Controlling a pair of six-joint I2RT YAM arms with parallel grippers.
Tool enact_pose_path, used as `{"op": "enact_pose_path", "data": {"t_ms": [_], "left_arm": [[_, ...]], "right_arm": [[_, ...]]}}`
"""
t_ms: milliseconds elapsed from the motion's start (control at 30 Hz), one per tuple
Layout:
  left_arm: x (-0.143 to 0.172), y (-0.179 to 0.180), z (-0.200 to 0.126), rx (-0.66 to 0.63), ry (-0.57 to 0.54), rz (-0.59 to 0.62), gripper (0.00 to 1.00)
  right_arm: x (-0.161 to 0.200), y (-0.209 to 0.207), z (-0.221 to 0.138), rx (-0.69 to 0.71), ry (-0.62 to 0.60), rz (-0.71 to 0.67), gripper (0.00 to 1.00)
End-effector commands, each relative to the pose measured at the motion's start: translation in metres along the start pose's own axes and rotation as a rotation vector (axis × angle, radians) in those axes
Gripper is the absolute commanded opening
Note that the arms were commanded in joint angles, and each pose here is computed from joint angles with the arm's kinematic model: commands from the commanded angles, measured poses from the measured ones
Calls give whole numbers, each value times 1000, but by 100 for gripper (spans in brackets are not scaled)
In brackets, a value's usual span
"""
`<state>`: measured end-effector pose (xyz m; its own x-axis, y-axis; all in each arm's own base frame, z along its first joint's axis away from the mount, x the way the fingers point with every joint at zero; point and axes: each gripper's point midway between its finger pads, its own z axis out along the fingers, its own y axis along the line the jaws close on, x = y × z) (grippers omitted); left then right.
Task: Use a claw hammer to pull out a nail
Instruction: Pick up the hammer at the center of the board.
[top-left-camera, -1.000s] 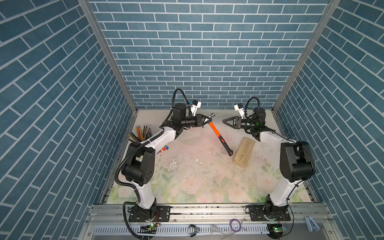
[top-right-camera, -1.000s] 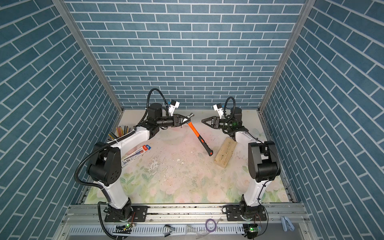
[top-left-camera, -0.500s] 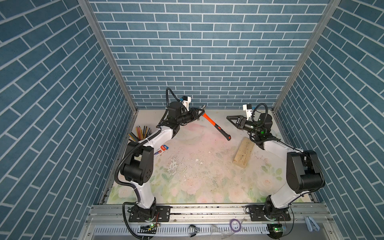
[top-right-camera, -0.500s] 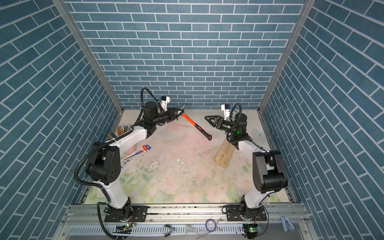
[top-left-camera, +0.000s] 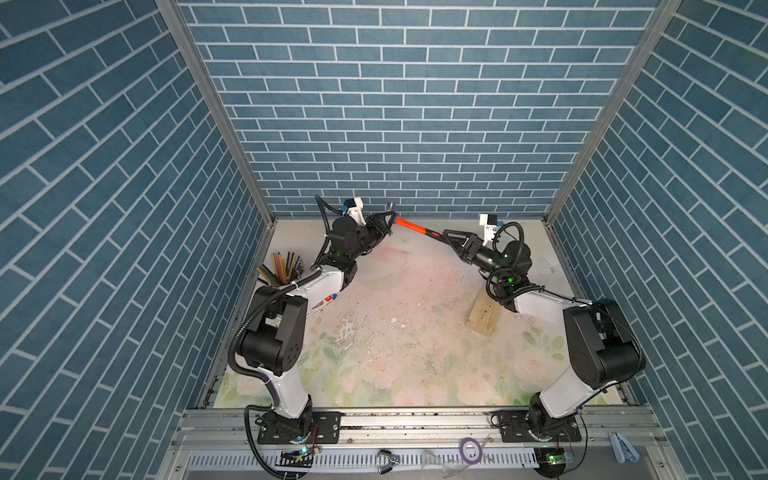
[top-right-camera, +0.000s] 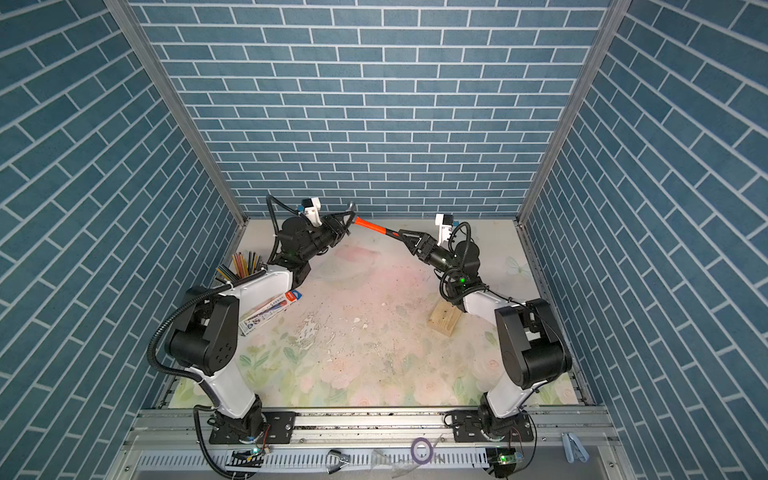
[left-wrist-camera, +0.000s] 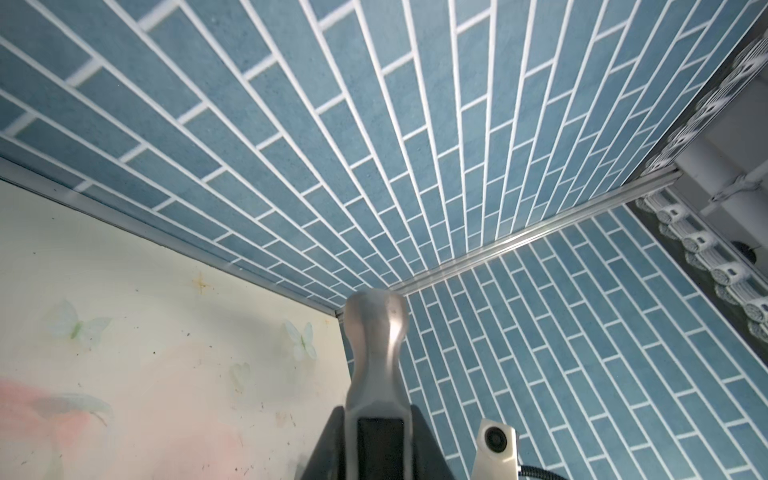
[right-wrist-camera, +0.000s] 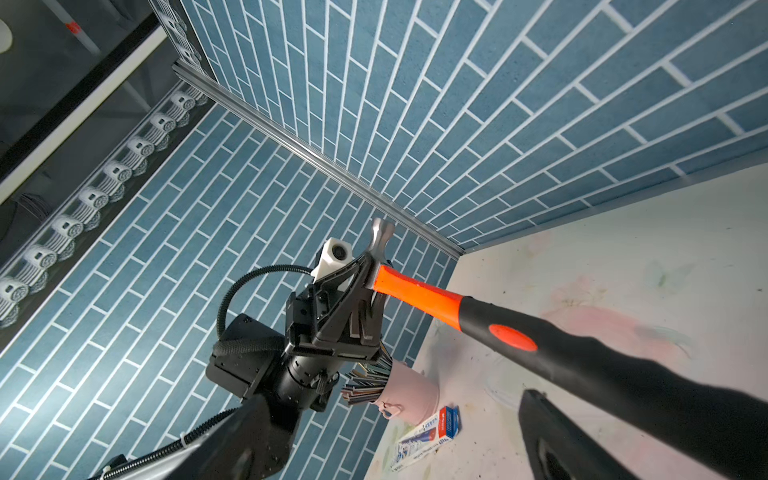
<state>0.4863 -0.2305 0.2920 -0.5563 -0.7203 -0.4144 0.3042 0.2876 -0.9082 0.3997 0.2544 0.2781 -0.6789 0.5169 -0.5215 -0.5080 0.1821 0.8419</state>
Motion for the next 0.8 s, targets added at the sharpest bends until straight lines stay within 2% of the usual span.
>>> {"op": "enact_pose_path", "data": {"t_ms": [0, 133, 233, 333, 433, 567, 767], "left_arm": [[-40, -83, -24, 234, -178, 35, 0], [-41, -83, -33, 234, -226, 29, 0], [-43, -84, -38, 246, -249, 17, 0], [-43, -88, -43, 272, -263, -3, 0], [-33, -88, -41, 268, -255, -23, 0], [-22, -86, -43, 297, -264, -78, 0], [-14, -85, -44, 332, -273, -137, 0]], "right_arm": [[-7, -1, 4, -26, -73, 62, 90], [-4, -3, 11, -45, -58, 97, 85], [2, -7, 16, -48, -53, 131, 84], [-1, -16, 16, -34, -94, 153, 85], [-23, -14, 21, -61, -166, 122, 83], [-46, -6, 30, -117, -236, 87, 77], [-59, -6, 33, -166, -296, 112, 60]]}}
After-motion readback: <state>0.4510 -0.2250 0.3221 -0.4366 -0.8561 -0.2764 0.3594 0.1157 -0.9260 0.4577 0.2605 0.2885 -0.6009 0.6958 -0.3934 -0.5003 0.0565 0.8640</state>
